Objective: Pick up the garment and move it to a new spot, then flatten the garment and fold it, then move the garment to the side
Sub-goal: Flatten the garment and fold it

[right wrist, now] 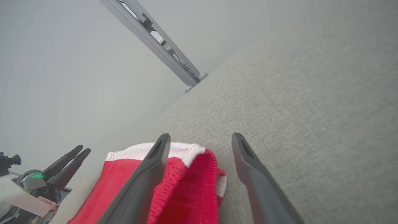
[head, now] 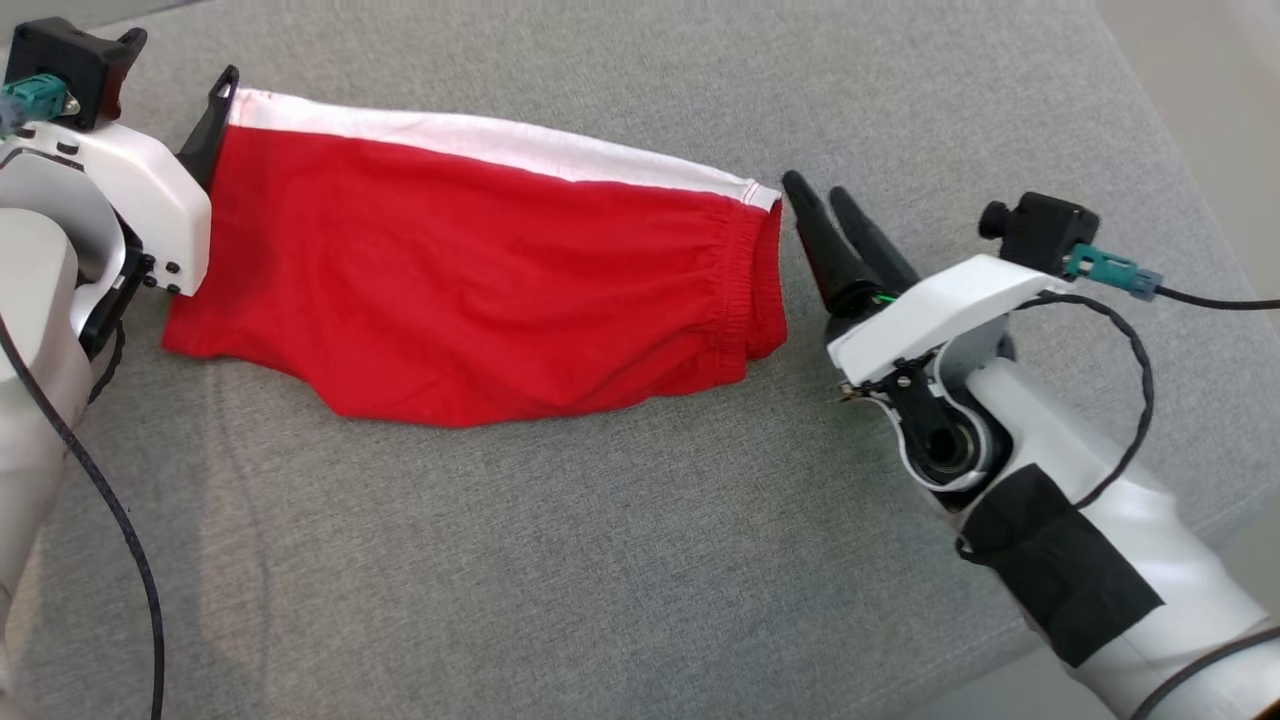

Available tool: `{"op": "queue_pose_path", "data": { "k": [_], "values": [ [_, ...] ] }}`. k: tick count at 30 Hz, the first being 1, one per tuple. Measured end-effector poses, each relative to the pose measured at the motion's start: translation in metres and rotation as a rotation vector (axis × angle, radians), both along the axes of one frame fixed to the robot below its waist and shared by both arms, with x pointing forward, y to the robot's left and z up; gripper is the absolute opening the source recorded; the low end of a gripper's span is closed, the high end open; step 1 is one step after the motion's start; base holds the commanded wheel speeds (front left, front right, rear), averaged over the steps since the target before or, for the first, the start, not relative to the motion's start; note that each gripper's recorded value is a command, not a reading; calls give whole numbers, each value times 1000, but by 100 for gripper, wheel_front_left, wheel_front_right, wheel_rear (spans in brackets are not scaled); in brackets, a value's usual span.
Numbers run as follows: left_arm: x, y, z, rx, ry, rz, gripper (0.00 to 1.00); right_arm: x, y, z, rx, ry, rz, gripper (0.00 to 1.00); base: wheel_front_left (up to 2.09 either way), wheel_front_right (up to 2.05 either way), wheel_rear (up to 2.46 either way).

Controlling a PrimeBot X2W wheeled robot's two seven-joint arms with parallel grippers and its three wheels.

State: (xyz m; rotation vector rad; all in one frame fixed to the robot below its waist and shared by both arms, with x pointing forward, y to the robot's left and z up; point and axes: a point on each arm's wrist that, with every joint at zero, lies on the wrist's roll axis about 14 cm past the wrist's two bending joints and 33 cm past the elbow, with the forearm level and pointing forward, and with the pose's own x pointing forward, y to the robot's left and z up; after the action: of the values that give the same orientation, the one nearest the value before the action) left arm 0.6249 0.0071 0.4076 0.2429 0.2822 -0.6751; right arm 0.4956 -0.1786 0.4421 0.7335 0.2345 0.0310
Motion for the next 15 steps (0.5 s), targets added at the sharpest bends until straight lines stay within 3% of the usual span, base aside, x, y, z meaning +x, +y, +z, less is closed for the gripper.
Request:
{"op": "queue_pose_path", "data": {
  "k": [7,15],
  "values": [
    [-5,1,55,-116,-123,27,100,-4,-26,42,-188,-150,-6,100,0,0,0],
    [-40,12,120,-292,-249,84,100,-26,-13,71,-369,-297,31,100,0,0,0]
  ]
}}
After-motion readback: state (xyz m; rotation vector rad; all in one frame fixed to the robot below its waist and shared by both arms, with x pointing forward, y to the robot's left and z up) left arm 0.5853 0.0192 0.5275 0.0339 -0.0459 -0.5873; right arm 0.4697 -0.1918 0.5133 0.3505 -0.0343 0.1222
